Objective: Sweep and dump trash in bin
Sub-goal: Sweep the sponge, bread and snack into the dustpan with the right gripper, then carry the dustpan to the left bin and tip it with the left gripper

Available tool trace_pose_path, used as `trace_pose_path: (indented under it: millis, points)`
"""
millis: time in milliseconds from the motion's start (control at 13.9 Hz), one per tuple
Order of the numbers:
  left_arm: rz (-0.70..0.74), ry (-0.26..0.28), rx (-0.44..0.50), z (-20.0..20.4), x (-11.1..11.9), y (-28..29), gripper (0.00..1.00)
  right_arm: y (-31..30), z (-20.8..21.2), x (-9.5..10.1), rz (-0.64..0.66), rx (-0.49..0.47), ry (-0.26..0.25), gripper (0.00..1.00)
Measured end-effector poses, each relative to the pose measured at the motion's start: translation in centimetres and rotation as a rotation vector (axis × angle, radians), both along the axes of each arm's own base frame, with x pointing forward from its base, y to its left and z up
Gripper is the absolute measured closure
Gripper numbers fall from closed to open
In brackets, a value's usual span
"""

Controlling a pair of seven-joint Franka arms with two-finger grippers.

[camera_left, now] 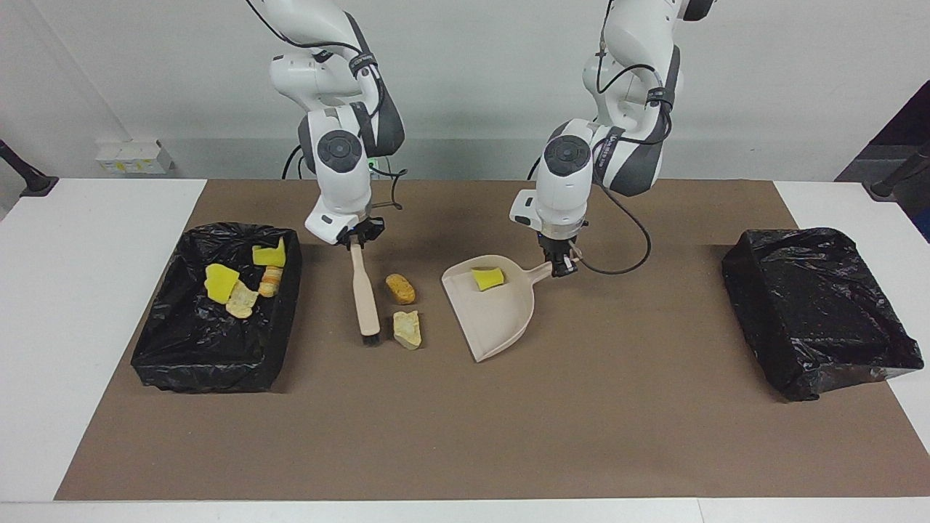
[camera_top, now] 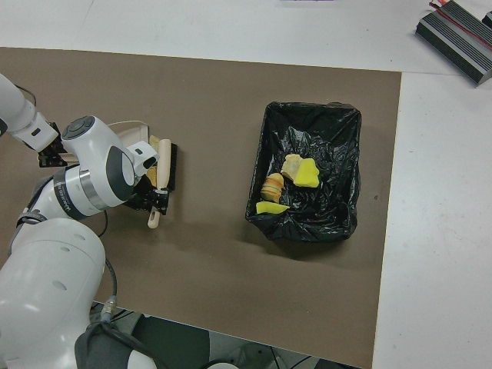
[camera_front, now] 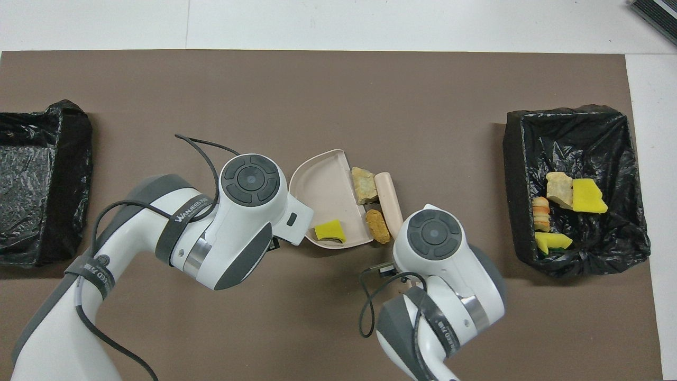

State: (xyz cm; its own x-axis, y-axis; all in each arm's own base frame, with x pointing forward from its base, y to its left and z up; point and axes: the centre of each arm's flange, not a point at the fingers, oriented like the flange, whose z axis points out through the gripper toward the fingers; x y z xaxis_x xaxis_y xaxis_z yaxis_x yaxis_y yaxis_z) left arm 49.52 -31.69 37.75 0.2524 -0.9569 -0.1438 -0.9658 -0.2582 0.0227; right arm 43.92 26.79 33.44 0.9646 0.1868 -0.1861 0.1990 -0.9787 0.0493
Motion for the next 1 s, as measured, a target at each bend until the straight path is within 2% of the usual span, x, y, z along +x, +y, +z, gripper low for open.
trace_pose_path:
  millis: [431, 718, 1005]
  points:
    - [-0.068, -0.016, -0.009, -0.6, 0.1, 0.0, 0.68, 7.0, 1.3, -1.3, -0.034, 0.085, -0.011, 0.73]
    - [-0.13, -0.036, -0.039, -1.5, 0.9, 1.0, 0.68, 8.2, 2.1, -1.8, -0.03, 0.097, -0.013, 0.73]
    - [-0.156, -0.031, -0.053, -1.7, 2.0, 2.8, 0.68, 7.5, 6.2, -1.8, -0.069, 0.102, -0.028, 0.73]
